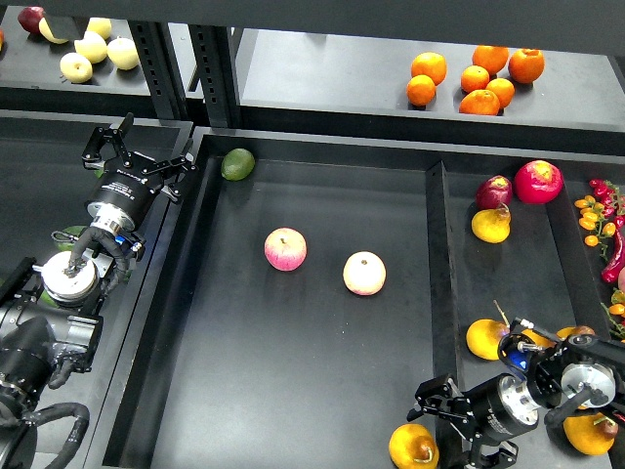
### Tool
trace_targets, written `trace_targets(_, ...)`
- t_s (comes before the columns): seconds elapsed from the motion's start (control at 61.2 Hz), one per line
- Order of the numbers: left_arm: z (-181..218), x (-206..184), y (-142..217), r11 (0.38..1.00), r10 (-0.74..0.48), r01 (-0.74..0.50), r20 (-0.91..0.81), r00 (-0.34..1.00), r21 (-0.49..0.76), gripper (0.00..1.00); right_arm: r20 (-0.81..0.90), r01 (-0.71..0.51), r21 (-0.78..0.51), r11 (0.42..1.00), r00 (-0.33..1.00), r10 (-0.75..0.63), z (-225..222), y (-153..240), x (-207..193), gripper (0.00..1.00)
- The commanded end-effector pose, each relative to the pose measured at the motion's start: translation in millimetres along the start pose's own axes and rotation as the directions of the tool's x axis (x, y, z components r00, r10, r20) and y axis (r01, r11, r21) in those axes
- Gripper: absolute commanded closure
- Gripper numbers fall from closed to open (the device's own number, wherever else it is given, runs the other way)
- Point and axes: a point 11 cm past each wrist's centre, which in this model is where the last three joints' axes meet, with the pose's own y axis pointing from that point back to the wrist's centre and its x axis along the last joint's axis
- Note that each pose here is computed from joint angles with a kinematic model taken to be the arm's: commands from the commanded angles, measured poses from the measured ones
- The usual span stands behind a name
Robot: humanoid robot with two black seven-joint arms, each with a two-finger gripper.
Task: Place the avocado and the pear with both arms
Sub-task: 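Lower the right gripper and close it on the orange pear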
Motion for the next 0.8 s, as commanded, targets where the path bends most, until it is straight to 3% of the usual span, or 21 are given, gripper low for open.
trace_targets(0.0, 0.3, 0.0, 0.1, 1.000, 0.000, 0.000, -0.001, 1.000, -0.001, 0.00, -0.003, 0.005, -0.003, 1.000, 1.000, -0.005, -0.2, -2.3, -1.8, 0.06)
trace_targets(0.376, -0.8, 0.0, -0.1, 1.000, 0.000, 0.000, 0.001, 1.000, 0.003, 0.00, -0.018, 0.003, -0.014, 1.000, 1.000, -0.003, 0.0, -5.1, -2.6, 0.13)
trace_targets(0.784, -1.3, -0.5, -0.3, 1.000, -0.001, 0.001, 0.002, 1.000, 0.006, 0.00, -0.011, 0.008, -0.017, 1.000, 1.000, -0.008, 2.4, -10.1, -4.1, 0.29)
